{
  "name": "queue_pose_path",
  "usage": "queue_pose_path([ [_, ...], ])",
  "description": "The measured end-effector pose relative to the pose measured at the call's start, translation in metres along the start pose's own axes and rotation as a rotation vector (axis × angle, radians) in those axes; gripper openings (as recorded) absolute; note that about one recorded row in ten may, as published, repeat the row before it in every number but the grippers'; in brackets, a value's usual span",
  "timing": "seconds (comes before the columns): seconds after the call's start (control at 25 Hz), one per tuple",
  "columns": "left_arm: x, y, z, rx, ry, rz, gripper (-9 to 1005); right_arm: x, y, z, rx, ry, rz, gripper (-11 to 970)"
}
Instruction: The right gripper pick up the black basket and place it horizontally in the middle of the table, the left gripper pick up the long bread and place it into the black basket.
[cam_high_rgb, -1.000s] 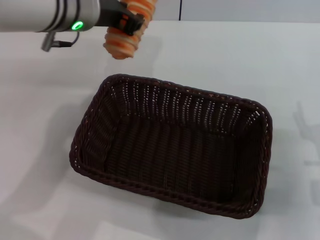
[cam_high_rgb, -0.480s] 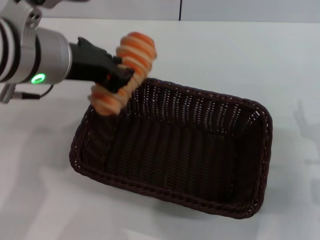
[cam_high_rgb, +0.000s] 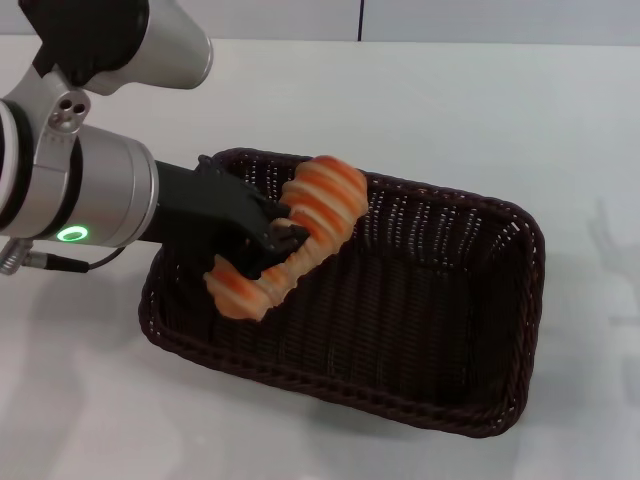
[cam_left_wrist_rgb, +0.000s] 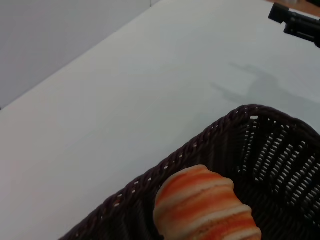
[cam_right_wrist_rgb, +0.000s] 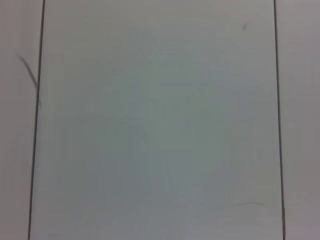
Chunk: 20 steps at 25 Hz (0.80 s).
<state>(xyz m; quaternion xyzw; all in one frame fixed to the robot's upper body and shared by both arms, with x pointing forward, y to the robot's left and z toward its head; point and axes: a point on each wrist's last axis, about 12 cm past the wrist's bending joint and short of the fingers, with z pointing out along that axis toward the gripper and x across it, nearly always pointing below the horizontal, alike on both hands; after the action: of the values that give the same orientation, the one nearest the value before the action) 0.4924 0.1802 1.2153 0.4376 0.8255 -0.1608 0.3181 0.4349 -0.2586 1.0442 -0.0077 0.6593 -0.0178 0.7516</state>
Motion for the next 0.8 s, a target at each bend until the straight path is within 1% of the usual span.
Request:
queue_pose_path([
  [0.24,-0.005,0.004,0.003,-0.002,-0.027,0.02,205,0.0,0.0,-0.001,0.0,0.001,-0.001,820],
  [0.32,-0.007,0.009,0.01,0.002,-0.027,0.03,281,0.0,0.0,-0.002,0.0,0.003,-0.002,820],
  [0.44,-0.009,0.014,0.014,0.001,-0.027,0.03,395,0.0,0.0,-0.002,-0.002,0.004,-0.001,820],
  [0.52,-0.011,0.018,0.015,-0.006,-0.037,0.024,490,0.0,0.001,-0.003,-0.004,0.004,-0.001,820],
  [0.64,-0.012,0.021,0.013,-0.016,-0.049,0.022,632,-0.001,0.001,-0.004,-0.003,0.003,0.0,820],
  [0.72,-0.014,0.024,0.01,-0.058,-0.086,0.036,777,-0.002,-0.002,-0.007,0.015,0.001,0.004,820],
  [0.76,-0.015,0.028,0.007,-0.107,-0.122,0.048,849,-0.002,-0.002,-0.007,0.015,0.001,0.004,820],
  [0.8,-0.016,0.033,0.004,-0.161,-0.16,0.066,849,-0.003,-0.003,-0.009,0.025,0.0,0.006,820],
])
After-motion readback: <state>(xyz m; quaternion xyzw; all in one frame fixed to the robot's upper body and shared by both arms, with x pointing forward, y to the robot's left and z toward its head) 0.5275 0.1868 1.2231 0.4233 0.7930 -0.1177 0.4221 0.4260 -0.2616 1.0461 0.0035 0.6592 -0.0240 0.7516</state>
